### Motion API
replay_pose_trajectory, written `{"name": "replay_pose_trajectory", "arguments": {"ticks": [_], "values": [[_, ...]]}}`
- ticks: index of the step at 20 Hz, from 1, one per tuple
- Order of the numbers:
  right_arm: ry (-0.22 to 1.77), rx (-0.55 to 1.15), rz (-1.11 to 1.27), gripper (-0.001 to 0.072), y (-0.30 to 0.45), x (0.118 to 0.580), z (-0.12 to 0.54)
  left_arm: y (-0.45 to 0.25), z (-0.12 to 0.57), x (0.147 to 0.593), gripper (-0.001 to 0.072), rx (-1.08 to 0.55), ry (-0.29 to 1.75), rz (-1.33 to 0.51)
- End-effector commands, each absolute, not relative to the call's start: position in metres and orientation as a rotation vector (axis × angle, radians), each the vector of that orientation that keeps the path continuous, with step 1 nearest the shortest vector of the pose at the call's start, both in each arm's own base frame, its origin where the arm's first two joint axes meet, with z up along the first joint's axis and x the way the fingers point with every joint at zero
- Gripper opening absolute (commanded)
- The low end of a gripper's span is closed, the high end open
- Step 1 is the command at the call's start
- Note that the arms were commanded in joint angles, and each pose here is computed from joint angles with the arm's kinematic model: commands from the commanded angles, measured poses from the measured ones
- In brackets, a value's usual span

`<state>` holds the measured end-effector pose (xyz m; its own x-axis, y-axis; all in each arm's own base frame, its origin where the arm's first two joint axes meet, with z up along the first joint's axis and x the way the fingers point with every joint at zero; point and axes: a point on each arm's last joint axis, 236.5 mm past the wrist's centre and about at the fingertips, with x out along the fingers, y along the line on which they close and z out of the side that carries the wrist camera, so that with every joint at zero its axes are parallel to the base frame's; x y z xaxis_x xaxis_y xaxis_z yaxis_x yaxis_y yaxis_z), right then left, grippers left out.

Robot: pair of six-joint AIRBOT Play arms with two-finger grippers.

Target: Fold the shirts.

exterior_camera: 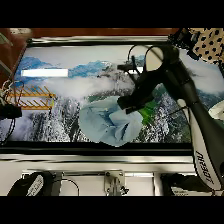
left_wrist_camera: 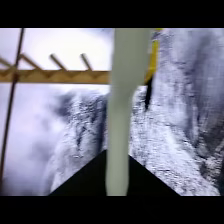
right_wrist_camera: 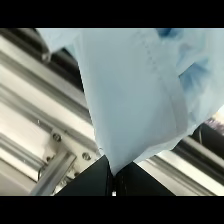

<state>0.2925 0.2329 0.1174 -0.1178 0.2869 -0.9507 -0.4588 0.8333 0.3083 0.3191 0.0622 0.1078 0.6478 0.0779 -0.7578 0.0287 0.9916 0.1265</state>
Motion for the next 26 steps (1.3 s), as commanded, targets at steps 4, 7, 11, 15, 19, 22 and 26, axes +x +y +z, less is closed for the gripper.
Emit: {"name": "replay_pose_trajectory", "arguments": {"ticks": [4,7,11,15,19,22,26], "values": [[1.462,-0.119,0.404,0.0069,0.168,0.339,0.143,-0.105,0.114,0.233,0.0059,0.348,1.080,-0.625],[1.457,-0.130,0.375,0.0069,0.161,0.343,0.142,-0.105,0.096,0.179,0.0058,0.497,1.277,-0.701],[1.470,-0.072,0.330,0.0069,0.163,0.342,0.142,-0.117,0.093,0.158,0.0058,0.598,1.301,-0.792],[1.496,-0.024,0.300,0.0068,0.184,0.330,0.141,-0.118,0.091,0.137,0.0058,0.681,1.343,-0.872],[1.558,-0.079,0.259,0.0068,0.189,0.316,0.118,-0.119,0.091,0.136,0.0058,0.699,1.335,-0.889],[1.585,-0.072,0.265,0.0068,0.191,0.311,0.112,-0.115,0.084,0.133,0.0058,0.706,1.356,-0.884],[1.538,-0.120,0.206,0.0068,0.172,0.318,0.118,-0.080,0.100,0.146,0.0057,0.735,1.276,-0.698]]}}
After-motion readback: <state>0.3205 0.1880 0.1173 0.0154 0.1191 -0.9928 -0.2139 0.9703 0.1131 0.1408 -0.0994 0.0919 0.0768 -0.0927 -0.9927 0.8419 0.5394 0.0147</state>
